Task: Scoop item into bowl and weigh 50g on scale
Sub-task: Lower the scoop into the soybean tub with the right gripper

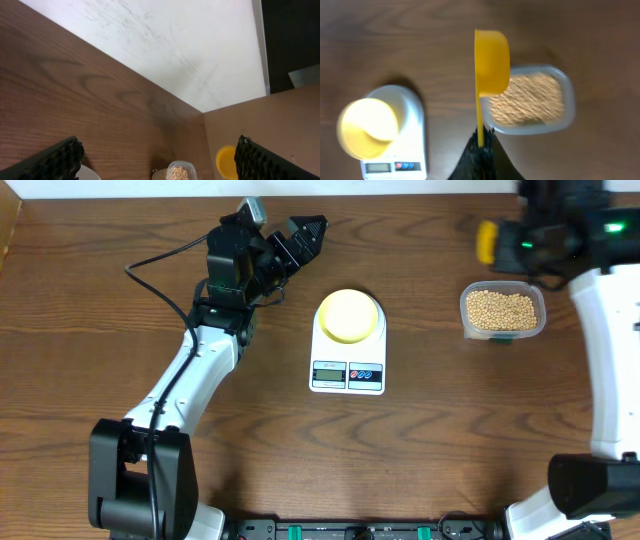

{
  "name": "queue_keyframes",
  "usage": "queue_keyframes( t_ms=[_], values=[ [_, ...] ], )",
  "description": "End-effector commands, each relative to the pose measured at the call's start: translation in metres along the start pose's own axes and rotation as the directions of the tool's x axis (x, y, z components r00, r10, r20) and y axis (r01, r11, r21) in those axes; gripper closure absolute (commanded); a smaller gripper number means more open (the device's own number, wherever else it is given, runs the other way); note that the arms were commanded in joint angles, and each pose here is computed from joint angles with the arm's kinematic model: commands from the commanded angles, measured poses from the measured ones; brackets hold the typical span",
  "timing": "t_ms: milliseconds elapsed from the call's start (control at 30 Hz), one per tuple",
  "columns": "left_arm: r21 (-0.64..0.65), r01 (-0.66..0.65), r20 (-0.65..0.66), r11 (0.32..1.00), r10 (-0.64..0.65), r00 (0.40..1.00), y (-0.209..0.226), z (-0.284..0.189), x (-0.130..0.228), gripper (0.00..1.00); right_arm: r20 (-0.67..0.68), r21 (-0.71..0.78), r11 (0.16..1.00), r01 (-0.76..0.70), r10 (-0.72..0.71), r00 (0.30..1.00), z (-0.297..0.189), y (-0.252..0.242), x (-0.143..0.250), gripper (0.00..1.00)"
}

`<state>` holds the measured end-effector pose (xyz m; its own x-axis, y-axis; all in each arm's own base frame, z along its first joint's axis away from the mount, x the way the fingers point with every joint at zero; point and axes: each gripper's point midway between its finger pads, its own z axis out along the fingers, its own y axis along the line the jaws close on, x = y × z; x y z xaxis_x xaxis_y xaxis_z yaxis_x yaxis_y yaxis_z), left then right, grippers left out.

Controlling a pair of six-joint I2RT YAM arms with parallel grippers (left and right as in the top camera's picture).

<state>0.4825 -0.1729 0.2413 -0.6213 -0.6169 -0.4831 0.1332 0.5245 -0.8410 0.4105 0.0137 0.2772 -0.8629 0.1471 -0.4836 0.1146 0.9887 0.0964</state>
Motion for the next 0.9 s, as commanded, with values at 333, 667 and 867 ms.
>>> queue_keyframes(
  t_ms=[333, 667, 867],
  values=[
    [0.018, -0.036, 0.022, 0.999, 0.036, 0.999, -0.012, -0.004, -0.01, 0.02, -0.249, 0.138, 0.982, -0.131, 0.163, 0.955, 0.055, -0.086, 0.033, 0.99],
    [0.003, -0.027, 0.01, 1.0, 0.027, 1.0, -0.008, -0.004, -0.007, 0.02, -0.417, 0.055, 0.996, -0.076, 0.092, 0.904, 0.116, -0.079, 0.055, 0.99],
    [0.002, -0.027, 0.009, 1.0, 0.027, 1.0, -0.008, -0.004, -0.007, 0.02, -0.463, 0.055, 0.996, -0.071, 0.088, 0.882, 0.136, -0.082, 0.064, 0.99]
  ],
)
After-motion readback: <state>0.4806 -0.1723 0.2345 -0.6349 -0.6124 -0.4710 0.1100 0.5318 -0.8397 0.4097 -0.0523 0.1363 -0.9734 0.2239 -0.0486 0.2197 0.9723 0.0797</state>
